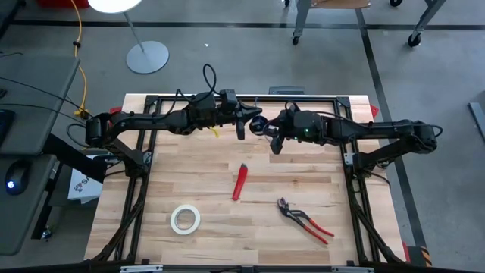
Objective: Coil cords
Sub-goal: Uncoil the blue wire cable from the black spool
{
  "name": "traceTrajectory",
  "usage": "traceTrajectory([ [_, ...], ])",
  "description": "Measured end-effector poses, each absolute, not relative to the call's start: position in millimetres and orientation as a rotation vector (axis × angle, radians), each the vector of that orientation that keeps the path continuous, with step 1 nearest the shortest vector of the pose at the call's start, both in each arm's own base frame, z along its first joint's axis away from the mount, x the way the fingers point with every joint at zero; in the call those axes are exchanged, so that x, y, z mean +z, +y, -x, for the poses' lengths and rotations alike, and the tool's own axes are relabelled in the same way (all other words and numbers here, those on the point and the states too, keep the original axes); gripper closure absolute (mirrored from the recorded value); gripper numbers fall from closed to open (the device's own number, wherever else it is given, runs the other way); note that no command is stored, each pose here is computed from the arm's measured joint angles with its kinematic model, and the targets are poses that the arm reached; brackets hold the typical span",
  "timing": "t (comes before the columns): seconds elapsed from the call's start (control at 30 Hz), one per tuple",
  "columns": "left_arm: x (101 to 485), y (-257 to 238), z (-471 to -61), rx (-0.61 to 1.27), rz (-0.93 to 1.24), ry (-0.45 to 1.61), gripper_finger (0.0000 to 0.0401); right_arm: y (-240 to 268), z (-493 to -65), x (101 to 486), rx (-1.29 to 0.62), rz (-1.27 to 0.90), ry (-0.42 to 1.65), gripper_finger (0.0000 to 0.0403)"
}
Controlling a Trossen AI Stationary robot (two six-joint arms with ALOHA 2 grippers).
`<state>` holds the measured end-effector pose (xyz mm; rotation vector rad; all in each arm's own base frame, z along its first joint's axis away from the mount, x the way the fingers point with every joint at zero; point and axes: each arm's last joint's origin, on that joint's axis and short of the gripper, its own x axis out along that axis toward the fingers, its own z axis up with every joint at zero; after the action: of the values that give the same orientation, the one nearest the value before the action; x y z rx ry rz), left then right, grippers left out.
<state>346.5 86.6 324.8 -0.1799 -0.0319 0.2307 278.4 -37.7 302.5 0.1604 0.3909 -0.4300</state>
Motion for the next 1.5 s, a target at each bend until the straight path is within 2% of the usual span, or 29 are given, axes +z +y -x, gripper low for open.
traceTrajectory([
  [0.4,324,88,-350,0.250,0.189,-0.070,0.0401,-38,-281,304,-0.443,-0.170,0.358,0.0274],
  [0.5,324,88,-351,0.248,0.200,-0.077,0.0401,-39,-284,301,-0.465,-0.204,0.349,0.0305],
  [0.63,325,88,-351,0.248,0.198,-0.095,0.0401,-40,-292,292,-0.470,-0.244,0.367,0.0384],
  [0.67,326,88,-351,0.248,0.197,-0.103,0.0401,-40,-294,289,-0.463,-0.263,0.376,0.0393],
  [0.93,325,98,-346,0.282,0.168,-0.068,0.0401,-37,-296,288,-0.461,-0.350,0.360,0.0401],
  [1.5,307,140,-319,0.299,0.245,0.201,0.0401,-34,-248,333,-0.478,-0.359,0.245,0.0402],
])
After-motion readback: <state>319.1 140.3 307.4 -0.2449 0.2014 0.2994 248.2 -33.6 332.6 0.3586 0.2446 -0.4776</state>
